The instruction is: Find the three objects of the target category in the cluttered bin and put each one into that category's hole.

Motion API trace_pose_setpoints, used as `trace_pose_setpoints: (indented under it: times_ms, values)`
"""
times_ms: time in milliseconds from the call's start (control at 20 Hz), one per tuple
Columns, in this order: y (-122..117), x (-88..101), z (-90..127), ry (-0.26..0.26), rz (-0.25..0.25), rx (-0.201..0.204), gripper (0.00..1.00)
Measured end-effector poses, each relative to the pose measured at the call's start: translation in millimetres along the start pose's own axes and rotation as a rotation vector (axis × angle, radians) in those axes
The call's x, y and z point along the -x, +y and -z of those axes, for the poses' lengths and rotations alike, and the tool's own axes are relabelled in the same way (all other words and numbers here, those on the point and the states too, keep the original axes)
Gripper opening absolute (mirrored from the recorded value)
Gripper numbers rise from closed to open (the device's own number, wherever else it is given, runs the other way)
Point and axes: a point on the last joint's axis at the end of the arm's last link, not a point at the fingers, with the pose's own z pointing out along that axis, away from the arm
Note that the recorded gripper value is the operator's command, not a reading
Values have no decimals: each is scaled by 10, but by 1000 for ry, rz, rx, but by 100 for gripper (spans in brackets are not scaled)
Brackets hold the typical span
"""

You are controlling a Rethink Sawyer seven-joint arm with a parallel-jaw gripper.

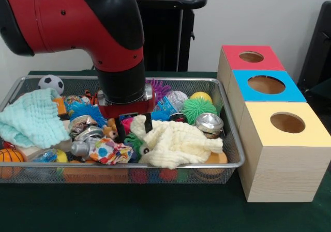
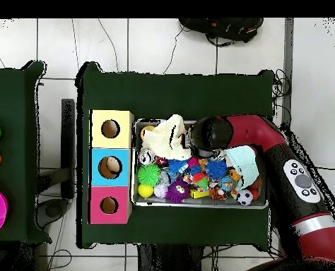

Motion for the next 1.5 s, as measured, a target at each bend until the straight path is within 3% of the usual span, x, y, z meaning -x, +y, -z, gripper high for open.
trace_pose_setpoints:
  times_ms: [300, 450, 1000, 1250, 1500]
  values:
    - [121, -46, 185, 97, 18, -26, 100]
    - [155, -17, 231, 110, 24, -37, 100]
    - [114, 149, 320, 81, 15, -59, 100]
    - [-11, 196, 313, 69, -2, -56, 100]
    - [-305, 206, 261, 59, -4, -38, 100]
